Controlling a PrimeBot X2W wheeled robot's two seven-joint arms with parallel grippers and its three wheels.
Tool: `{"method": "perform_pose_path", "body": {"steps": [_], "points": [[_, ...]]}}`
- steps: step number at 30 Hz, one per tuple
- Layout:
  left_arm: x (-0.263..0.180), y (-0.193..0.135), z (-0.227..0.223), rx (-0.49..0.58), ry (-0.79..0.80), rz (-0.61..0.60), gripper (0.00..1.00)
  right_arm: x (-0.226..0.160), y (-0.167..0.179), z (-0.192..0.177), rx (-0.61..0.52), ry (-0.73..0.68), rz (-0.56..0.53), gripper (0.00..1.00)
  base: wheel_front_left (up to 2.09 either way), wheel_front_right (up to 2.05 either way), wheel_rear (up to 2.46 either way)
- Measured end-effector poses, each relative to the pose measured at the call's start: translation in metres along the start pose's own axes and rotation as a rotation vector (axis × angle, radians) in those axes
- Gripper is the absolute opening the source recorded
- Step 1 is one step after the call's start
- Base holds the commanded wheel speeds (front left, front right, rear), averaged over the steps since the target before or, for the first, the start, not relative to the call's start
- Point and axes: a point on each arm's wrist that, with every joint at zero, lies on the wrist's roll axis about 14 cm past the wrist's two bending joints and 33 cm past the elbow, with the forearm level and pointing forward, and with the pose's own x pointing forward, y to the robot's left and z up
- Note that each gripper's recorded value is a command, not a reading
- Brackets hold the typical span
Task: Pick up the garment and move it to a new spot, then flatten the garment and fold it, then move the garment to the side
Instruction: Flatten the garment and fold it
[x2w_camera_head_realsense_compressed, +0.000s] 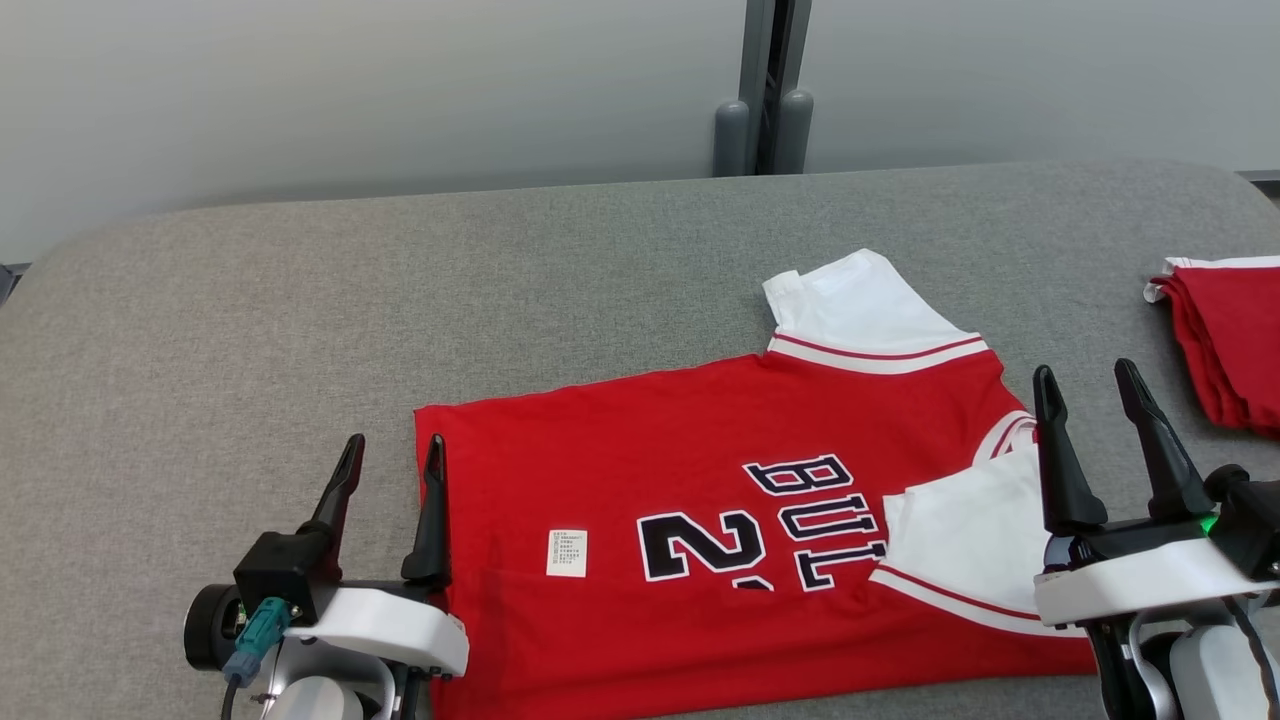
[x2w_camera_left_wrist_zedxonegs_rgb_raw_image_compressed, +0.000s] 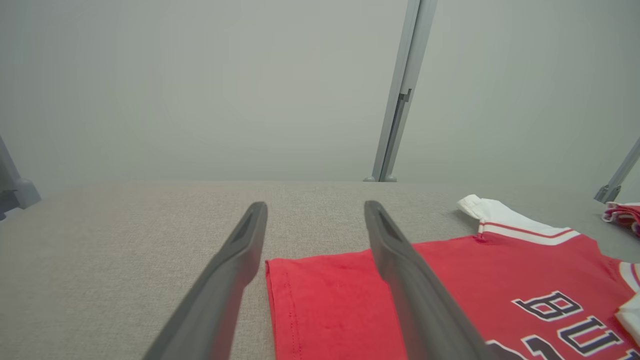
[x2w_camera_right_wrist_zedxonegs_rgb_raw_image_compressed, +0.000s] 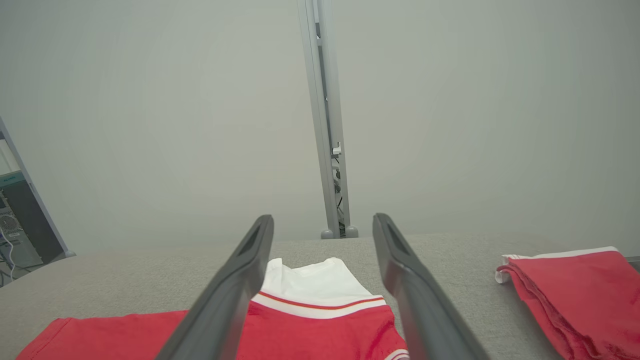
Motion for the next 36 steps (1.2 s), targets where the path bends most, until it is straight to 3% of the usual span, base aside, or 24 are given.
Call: {"method": "perform_pose_path", "body": {"steps": [8,12,26,36], "points": [[-0.001,0.002,-0.016,0.001,0.05,0.011,1.0,-0.002,-0.006,-0.003,-0.004,0.012,-0.013,1.0,0.0,0.0,0.0],[-0.002,0.009,-0.048,0.034,0.152,0.035,1.0,0.0,-0.008,-0.007,-0.006,0.022,-0.015,1.0,0.0,0.0,0.0],[0.059,0.04,-0.099,0.22,0.362,0.041,1.0,-0.001,-0.032,-0.027,-0.018,0.078,-0.073,1.0,0.0,0.0,0.0],[0.079,0.032,-0.117,0.268,0.451,-0.033,1.0,0.001,-0.042,-0.034,-0.02,0.097,-0.098,1.0,0.0,0.0,0.0]]}}
